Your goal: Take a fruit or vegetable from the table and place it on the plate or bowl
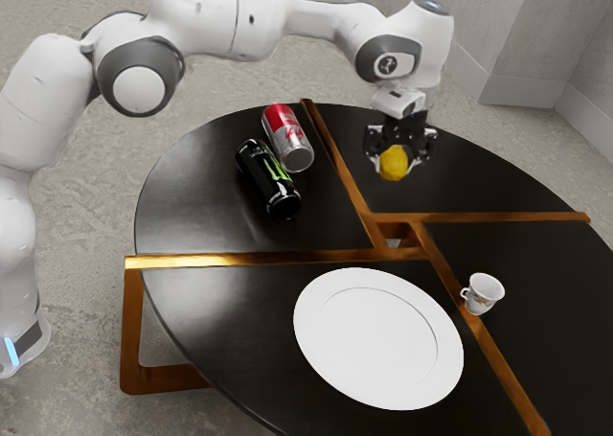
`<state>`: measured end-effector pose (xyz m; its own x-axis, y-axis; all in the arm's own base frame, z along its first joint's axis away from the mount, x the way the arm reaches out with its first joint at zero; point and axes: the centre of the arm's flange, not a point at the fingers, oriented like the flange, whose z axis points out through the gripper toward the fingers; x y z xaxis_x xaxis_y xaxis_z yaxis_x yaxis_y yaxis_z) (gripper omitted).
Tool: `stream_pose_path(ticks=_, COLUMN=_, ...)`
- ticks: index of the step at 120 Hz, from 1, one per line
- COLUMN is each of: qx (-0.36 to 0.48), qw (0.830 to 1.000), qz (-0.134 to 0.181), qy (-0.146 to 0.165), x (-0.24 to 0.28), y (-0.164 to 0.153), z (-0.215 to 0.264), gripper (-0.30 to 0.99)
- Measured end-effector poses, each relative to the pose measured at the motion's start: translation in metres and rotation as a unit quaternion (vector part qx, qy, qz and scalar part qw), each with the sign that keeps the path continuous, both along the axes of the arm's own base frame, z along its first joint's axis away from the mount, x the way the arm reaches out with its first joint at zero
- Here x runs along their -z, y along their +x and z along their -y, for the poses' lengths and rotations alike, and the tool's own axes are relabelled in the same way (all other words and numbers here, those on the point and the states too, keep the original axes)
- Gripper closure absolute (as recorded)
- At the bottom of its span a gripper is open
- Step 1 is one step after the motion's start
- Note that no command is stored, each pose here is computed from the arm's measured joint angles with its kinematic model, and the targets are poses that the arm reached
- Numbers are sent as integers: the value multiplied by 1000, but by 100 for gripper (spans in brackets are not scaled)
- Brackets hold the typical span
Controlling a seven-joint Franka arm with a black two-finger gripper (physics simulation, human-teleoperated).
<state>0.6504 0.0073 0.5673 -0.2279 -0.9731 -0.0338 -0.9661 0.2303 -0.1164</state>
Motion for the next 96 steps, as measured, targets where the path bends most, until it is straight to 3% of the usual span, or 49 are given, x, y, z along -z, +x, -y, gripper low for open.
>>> stream_pose_path(ticks=14, qx=44, qw=999, qz=4, qy=13, x=-25, y=-68, z=100, gripper=33)
stream_pose_path(ticks=29, qx=92, qw=996, qz=2, qy=11, x=-22, y=-100, z=196, gripper=33)
stream_pose_path(ticks=42, qx=106, qw=994, qz=1, qy=6, x=-18, y=-115, z=239, gripper=33)
stream_pose_path(ticks=54, qx=78, qw=997, qz=2, qy=2, x=-17, y=-110, z=232, gripper=33)
stream_pose_path(ticks=81, qx=-33, qw=999, qz=5, qy=-3, x=-18, y=-82, z=151, gripper=33)
stream_pose_path(ticks=96, qx=-52, qw=999, qz=6, qy=-4, x=-18, y=-81, z=147, gripper=33)
